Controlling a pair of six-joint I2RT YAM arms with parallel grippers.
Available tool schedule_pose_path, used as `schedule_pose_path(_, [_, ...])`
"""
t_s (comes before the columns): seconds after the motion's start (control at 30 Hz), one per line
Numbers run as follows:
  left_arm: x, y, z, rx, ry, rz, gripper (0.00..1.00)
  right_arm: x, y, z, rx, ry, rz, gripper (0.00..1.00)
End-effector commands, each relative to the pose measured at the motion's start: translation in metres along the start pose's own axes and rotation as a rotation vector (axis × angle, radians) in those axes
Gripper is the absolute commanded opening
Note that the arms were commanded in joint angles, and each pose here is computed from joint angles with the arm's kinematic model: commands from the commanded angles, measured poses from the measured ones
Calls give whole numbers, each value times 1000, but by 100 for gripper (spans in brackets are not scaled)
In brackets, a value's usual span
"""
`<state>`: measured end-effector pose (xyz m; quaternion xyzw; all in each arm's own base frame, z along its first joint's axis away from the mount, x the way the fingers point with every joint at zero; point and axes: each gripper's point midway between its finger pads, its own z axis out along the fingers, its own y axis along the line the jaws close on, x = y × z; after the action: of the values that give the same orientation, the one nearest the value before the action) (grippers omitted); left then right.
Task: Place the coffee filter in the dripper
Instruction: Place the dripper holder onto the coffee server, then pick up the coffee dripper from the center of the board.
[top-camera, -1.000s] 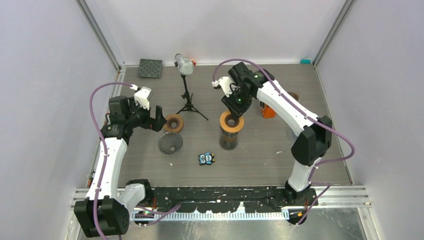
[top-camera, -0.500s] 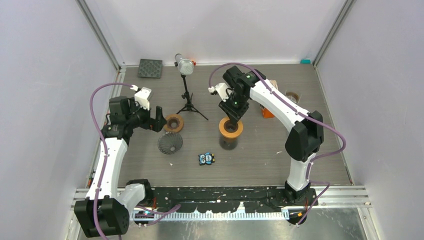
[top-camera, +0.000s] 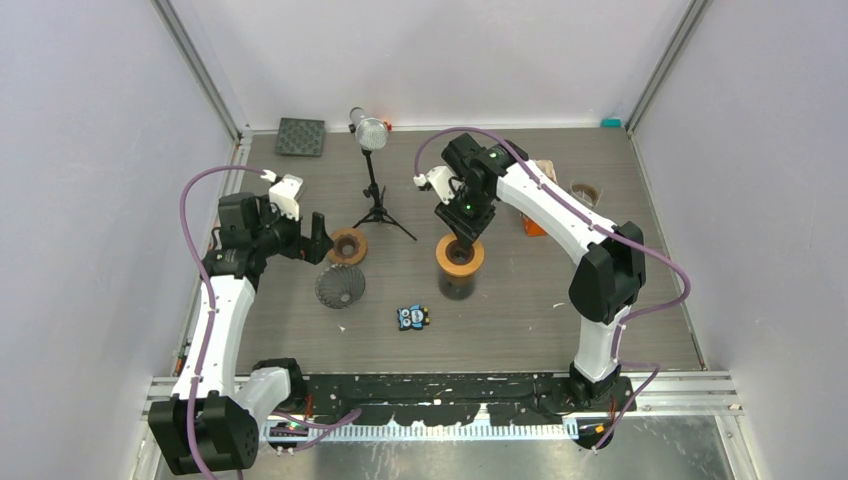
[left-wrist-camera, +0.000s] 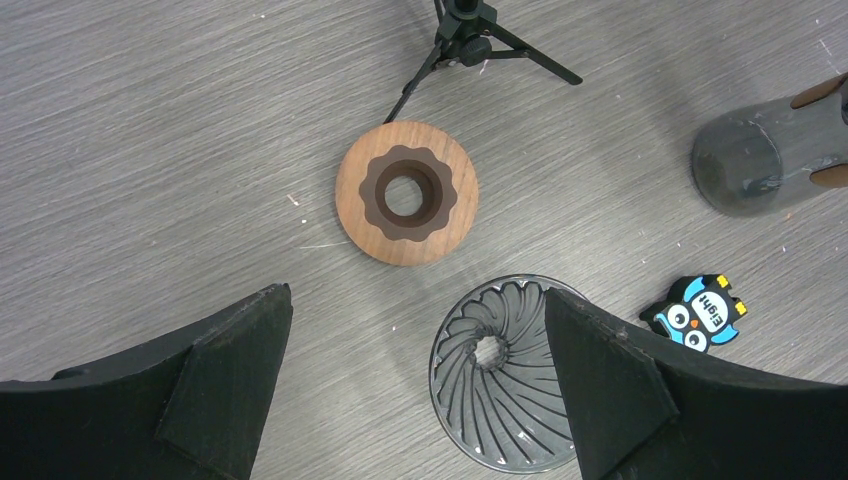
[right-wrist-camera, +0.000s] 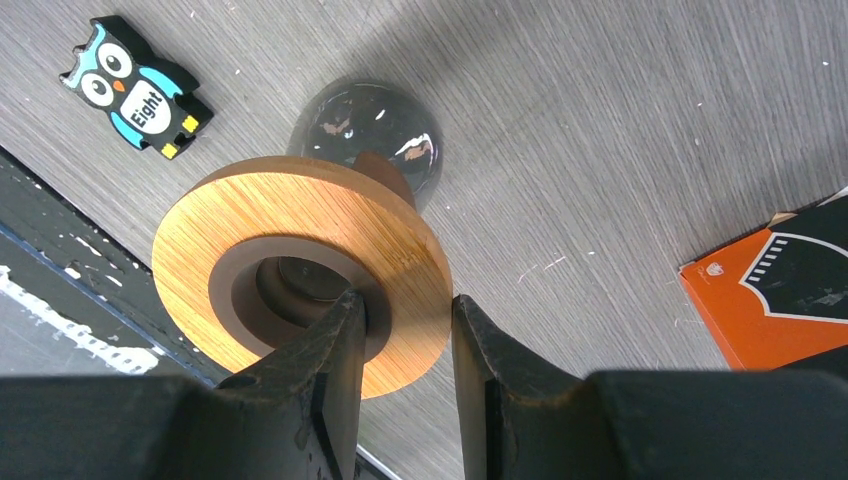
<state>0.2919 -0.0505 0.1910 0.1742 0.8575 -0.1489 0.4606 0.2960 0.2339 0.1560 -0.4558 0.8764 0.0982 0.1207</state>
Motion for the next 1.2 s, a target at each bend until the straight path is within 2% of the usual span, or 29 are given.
schedule_pose_path(0.0, [-11,0,-3,-4,-48,20,100,-7,-2,-3,29,-27,7,25])
schedule_pose_path(0.33, [-10,0,-2,-1,-43,17,100,-4,-5,-27,85,-66,5,75])
schedule_pose_path(0.4, [-9,0,-1,3,-40,15,100,-3,-4,-38,99,-93,4,80])
schedule_pose_path(0.67, [-6,1,0,1,-20,5,100,15,-12,-77,120,-226,84,82])
schedule_pose_path(0.87, [-8,-2,2,22,-21,0,100,51,-67,-113,250,-376,292,81])
schedule_pose_path(1.07, [-16,-7,0,55,-23,-24,100,98,-120,-135,392,-473,528,79])
schedule_pose_path(1.17, [-26,-12,-1,82,-49,-39,100,106,-136,-139,456,-495,582,78])
